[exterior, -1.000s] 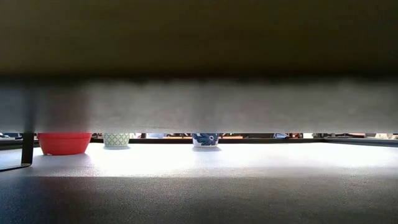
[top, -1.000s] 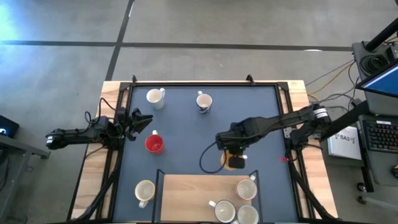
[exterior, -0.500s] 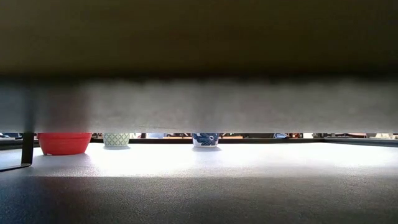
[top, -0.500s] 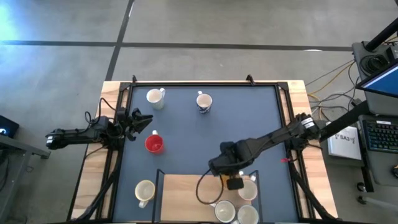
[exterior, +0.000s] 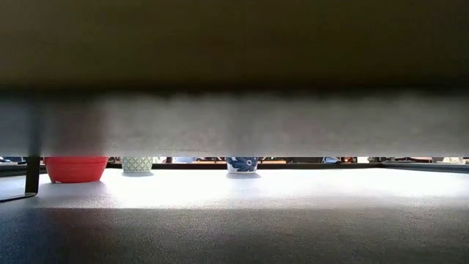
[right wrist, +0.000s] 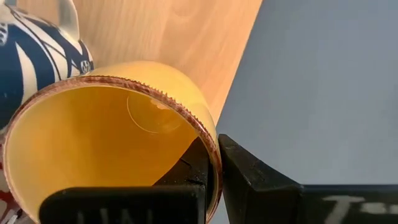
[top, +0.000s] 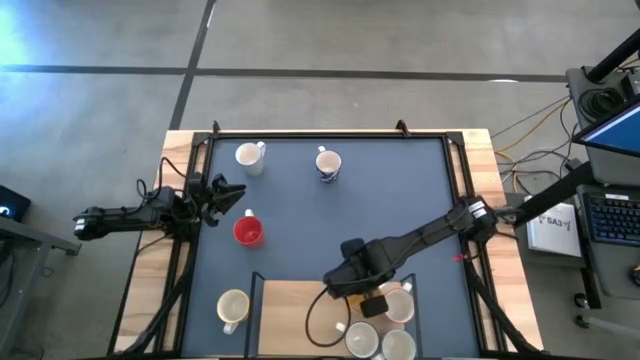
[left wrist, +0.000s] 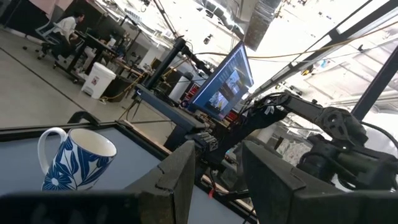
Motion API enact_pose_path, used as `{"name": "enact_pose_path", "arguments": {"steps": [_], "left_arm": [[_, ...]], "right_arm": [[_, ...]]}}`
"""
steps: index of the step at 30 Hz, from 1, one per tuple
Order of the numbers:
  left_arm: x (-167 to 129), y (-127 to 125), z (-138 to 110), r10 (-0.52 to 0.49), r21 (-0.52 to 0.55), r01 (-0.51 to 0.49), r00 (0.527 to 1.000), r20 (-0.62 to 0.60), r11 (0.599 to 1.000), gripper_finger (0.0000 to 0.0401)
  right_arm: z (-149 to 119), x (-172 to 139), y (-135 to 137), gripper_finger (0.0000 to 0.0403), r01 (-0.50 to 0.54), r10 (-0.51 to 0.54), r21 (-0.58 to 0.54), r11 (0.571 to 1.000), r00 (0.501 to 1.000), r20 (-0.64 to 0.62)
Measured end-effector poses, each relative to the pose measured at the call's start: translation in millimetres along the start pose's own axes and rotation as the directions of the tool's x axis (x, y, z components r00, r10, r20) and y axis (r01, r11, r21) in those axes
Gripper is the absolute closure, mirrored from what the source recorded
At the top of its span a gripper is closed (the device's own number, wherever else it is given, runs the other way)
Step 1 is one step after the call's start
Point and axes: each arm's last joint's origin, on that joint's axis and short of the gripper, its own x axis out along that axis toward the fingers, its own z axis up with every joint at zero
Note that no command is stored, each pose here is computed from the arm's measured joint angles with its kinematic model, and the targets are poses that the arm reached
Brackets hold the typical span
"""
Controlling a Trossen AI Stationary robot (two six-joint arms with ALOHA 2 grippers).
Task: Place coffee mugs
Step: Put the yellow mug on the shelf
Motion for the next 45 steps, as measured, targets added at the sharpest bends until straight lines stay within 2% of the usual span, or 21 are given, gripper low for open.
{"name": "enact_pose_path", "arguments": {"steps": [8,16,28,34,42,45], "left_arm": [[0.0,0.0,0.0,0.0,0.0,0.0,1.0,0.0,1.0,0.0285],[0.0,0.0,0.0,0.0,0.0,0.0,1.0,0.0,1.0,0.0285],[0.0,0.0,0.0,0.0,0.0,0.0,1.0,0.0,1.0,0.0285],[0.0,0.0,0.0,0.0,0.0,0.0,1.0,0.0,1.0,0.0285],[0.0,0.0,-0.1,0.0,0.0,0.0,1.0,0.0,1.0,0.0285],[0.0,0.1,-0.1,0.0,0.0,0.0,1.0,0.0,1.0,0.0285]], "right_arm": [[5.7,11.2,3.7,0.039,-0.002,-0.001,-0.058,0.998,0.999,-0.05],[5.4,12.5,11.8,0.039,-0.01,0.005,-0.104,0.995,0.999,-0.047],[12.1,11.8,14.4,0.039,-0.009,0.012,-0.114,0.993,1.0,0.025],[11.7,12.7,14.4,0.0377,-0.012,0.014,-0.119,0.993,1.0,0.02],[11.4,13.3,14.2,0.039,-0.012,0.014,-0.118,0.993,1.0,0.016],[11.3,13.3,14.3,0.0381,-0.012,0.014,-0.118,0.993,1.0,0.016]]}}
